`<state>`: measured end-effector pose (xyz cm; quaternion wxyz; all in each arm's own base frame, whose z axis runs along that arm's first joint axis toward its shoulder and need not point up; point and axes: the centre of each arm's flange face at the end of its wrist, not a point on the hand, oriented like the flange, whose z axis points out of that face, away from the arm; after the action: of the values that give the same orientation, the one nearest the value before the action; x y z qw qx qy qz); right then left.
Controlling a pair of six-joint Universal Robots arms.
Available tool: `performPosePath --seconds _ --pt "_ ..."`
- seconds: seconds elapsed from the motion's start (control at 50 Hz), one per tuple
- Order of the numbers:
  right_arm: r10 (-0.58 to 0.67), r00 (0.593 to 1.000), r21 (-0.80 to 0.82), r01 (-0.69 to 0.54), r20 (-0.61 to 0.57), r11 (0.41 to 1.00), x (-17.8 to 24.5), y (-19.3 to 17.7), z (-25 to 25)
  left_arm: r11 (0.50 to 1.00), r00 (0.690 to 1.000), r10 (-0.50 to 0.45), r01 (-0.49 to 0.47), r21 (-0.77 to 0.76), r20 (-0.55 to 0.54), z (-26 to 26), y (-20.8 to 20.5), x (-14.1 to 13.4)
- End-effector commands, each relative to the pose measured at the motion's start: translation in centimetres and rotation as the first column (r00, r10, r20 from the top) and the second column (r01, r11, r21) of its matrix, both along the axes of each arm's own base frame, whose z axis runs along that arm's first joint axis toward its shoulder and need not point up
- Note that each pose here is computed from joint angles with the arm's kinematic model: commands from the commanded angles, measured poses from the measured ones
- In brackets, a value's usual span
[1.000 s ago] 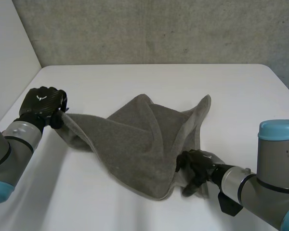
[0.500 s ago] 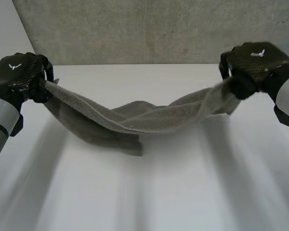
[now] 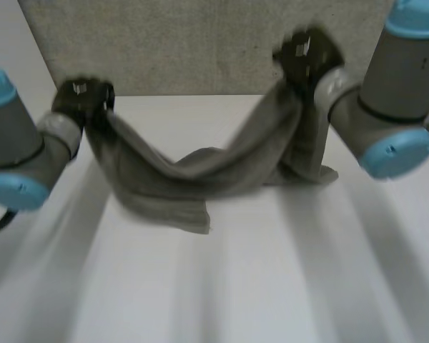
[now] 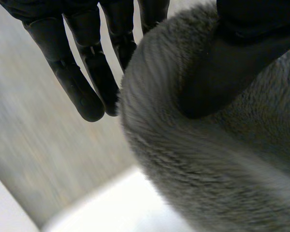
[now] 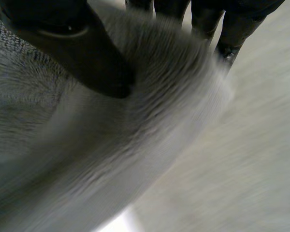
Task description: Fold the towel.
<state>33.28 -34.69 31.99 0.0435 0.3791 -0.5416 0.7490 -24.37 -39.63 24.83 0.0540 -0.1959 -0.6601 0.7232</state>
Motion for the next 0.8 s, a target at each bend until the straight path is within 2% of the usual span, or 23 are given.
performPosePath --seconds 0.02,0.04,0.06,0.1,0.16,0.18,0.2,0.22,0.24,0.26,0.28,0.3,0.32,0.34,0.36,0.38,0.4,0.42,0.44,0.52,0.56,0.62,0.8 --pt "0.023 0.930 -0.497 0.175 0.367 0.850 -1.7 -0.7 13.8 0.902 0.978 -0.021 -0.071 -0.426 -0.206 13.2 -1.6 -1.1" --pt "0.024 0.930 -0.497 0.175 0.368 0.850 -1.7 -0.7 13.9 0.855 0.963 -0.039 -0.106 -0.508 -0.265 16.0 -1.1 -0.7" --pt "0.067 0.910 -0.536 0.181 0.409 0.825 -2.3 -0.3 15.6 0.855 0.963 -0.039 -0.106 -0.508 -0.266 16.1 -1.0 -0.7" --pt "0.108 0.894 -0.559 0.174 0.435 0.811 -2.8 -0.1 16.7 0.779 0.932 -0.078 -0.165 -0.605 -0.354 19.6 0.0 0.0" --pt "0.152 0.898 -0.538 0.105 0.413 0.836 -3.3 -0.8 16.2 0.751 0.920 -0.097 -0.183 -0.634 -0.380 20.4 0.2 0.3" --pt "0.175 0.910 -0.503 0.042 0.376 0.863 -2.9 -0.9 15.1 0.751 0.920 -0.097 -0.183 -0.634 -0.380 20.4 0.2 0.3" --pt "0.175 0.910 -0.502 0.041 0.376 0.864 -2.9 -0.9 15.1 0.768 0.921 -0.088 -0.179 -0.615 -0.378 19.6 0.0 0.3" --pt "0.198 0.924 -0.457 -0.028 0.328 0.889 -2.3 -0.9 13.9 0.794 0.927 -0.068 -0.173 -0.583 -0.369 18.4 -0.2 0.5" --pt "0.223 0.936 -0.395 -0.103 0.272 0.913 -1.8 -0.9 12.2 0.794 0.927 -0.068 -0.173 -0.583 -0.369 18.4 -0.2 0.5" --pt "0.223 0.936 -0.395 -0.103 0.271 0.913 -1.8 -0.9 12.2 0.827 0.934 -0.041 -0.168 -0.537 -0.355 16.5 -0.6 0.7" --pt "0.237 0.944 -0.314 -0.159 0.228 0.936 -1.5 -1.2 10.2 0.862 0.942 -0.024 -0.149 -0.484 -0.334 14.2 -0.7 0.7" --pt "0.255 0.948 -0.228 -0.209 0.193 0.951 -1.1 -1.3 8.1 0.863 0.942 -0.024 -0.149 -0.483 -0.333 14.2 -0.7 0.7" --pt "0.255 0.948 -0.227 -0.210 0.192 0.951 -1.1 -1.3 8.0 0.899 0.952 -0.004 -0.131 -0.418 -0.307 11.4 -0.8 0.8" --pt "0.260 0.952 -0.140 -0.239 0.162 0.961 -1.0 -1.5 6.0 0.899 0.952 -0.004 -0.131 -0.417 -0.306 11.4 -0.8 0.8" --pt "0.263 0.956 -0.058 -0.258 0.132 0.965 -1.0 -1.5 3.9 0.928 0.961 0.011 -0.113 -0.355 -0.277 8.8 -0.6 1.1" --pt "0.263 0.956 -0.057 -0.258 0.132 0.965 -1.0 -1.5 3.9 0.952 0.969 0.022 -0.096 -0.291 -0.247 6.2 -0.3 1.7" --pt "0.262 0.960 0.022 -0.265 0.099 0.964 -1.1 -1.4 1.8 0.952 0.969 0.023 -0.096 -0.290 -0.246 6.2 -0.3 1.7" --pt "0.262 0.960 0.023 -0.265 0.098 0.964 -1.1 -1.4 1.7 0.971 0.976 0.029 -0.079 -0.228 -0.214 3.8 0.2 2.3" --pt "0.258 0.964 0.107 -0.264 0.068 0.959 -1.4 -1.3 -0.5 0.984 0.982 0.026 -0.058 -0.166 -0.187 1.5 0.7 3.0" --pt "0.268 0.964 0.247 -0.259 0.000 0.934 -1.9 -0.5 -5.2 0.996 0.988 0.002 -0.015 -0.083 -0.152 -2.6 2.0 3.6" --pt "0.315 0.946 0.365 -0.269 -0.072 0.891 -2.3 1.1 -10.0 0.999 0.992 0.000 -0.006 -0.045 -0.124 -5.7 2.9 4.5" --pt "0.351 0.928 0.418 -0.271 -0.127 0.867 -2.7 2.5 -12.7 0.999 0.997 0.018 -0.020 -0.031 -0.080 -7.6 3.5 5.6" --pt "0.353 0.921 0.453 -0.247 -0.166 0.857 -3.8 4.8 -13.1 0.999 0.999 0.038 -0.039 0.015 0.036 -9.6 4.8 7.4"
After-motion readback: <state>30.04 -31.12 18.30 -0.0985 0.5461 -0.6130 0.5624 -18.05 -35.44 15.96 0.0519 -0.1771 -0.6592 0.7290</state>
